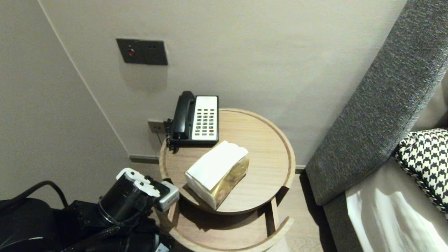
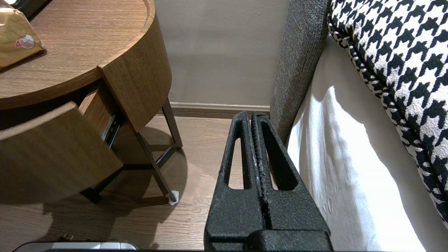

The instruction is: Close the nightstand drawer

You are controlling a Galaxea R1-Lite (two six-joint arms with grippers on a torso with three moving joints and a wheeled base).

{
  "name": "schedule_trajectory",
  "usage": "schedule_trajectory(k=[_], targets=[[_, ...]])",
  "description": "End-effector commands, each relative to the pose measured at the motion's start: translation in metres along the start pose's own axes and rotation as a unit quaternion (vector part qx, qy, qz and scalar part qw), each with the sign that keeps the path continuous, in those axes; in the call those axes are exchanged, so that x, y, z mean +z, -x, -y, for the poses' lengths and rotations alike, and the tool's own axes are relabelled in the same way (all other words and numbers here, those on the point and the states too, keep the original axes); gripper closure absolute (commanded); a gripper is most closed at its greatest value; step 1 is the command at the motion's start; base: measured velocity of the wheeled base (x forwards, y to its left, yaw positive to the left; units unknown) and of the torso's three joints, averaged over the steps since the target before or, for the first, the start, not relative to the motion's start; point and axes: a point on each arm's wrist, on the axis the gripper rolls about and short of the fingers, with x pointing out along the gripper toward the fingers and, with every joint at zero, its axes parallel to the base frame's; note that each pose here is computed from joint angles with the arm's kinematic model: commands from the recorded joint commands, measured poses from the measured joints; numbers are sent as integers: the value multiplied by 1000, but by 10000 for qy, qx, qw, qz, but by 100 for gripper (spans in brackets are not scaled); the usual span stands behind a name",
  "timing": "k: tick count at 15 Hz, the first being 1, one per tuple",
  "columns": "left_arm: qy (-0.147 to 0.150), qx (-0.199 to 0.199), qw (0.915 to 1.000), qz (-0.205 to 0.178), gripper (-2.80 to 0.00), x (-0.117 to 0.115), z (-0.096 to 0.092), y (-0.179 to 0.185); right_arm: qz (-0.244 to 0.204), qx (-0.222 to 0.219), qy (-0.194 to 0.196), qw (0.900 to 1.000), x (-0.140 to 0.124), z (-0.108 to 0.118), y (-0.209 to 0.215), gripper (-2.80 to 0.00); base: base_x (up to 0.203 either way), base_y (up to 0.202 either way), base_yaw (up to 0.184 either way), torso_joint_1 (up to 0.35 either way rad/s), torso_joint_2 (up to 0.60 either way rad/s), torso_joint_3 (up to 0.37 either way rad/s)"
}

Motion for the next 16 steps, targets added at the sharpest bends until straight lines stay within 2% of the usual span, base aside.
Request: schedule_trajectory(k=[1,6,8,16], targets=[[114,49,9999,101,0,8,-5,-3,-196,-1,0,9998,-11,0,-2,0,0,0,0,0,0,0],[292,98,9983,490,0,27,-11,-7,-196,-2,0,9998,-11,0,-2,0,0,0,0,0,0,0],[448,101,9969,638,0,34,-10,-11,-196,-7,0,9998,-11,0,-2,0,0,0,0,0,0,0],[529,137,9957,747,0,41,-13,-12,-196,-1,0,9998,-11,0,-2,0,0,0,0,0,0,0]])
